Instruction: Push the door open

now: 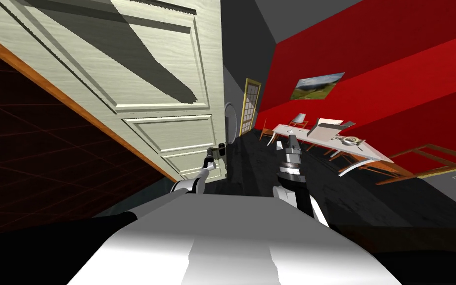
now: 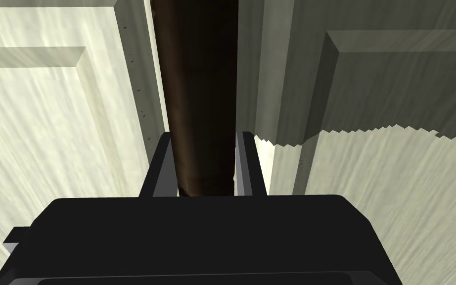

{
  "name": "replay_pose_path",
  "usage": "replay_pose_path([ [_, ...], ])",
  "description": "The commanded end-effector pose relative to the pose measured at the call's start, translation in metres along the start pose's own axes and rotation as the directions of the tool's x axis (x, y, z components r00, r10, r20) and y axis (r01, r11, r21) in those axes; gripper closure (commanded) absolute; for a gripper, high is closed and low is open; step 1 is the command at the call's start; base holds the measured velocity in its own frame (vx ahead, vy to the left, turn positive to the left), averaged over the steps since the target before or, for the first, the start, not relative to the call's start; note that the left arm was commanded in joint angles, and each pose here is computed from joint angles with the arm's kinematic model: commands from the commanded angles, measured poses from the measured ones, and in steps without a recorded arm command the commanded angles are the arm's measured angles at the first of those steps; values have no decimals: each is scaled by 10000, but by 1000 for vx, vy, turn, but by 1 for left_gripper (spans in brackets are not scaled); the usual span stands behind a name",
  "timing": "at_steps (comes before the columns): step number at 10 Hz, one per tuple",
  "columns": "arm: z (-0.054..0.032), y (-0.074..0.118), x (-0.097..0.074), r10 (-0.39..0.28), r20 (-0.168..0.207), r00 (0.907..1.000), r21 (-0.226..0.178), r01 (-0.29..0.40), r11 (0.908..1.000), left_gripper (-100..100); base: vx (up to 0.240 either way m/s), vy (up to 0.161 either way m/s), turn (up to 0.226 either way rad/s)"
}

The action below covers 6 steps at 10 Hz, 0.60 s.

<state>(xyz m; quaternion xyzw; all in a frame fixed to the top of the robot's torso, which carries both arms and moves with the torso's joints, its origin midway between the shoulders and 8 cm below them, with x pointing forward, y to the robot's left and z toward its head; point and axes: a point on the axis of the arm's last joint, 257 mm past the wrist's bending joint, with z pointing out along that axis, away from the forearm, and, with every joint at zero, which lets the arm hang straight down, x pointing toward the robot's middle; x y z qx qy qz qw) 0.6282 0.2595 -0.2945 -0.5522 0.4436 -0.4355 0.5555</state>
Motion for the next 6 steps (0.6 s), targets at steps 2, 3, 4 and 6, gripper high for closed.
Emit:
replay_pose_path([
  [2,-13,-32,115,-65,-60,10000,48,65,10000,100,107,-182,165],
  [3,-22,-28,149,-87,-84,9999,36,88,10000,100,83,-195,115],
  [4,-29,-26,175,-106,-103,9999,26,106,9999,100,31,-180,45],
  [6,16,-24,-108,53,271,9996,111,-56,9999,100,20,12,59],
])
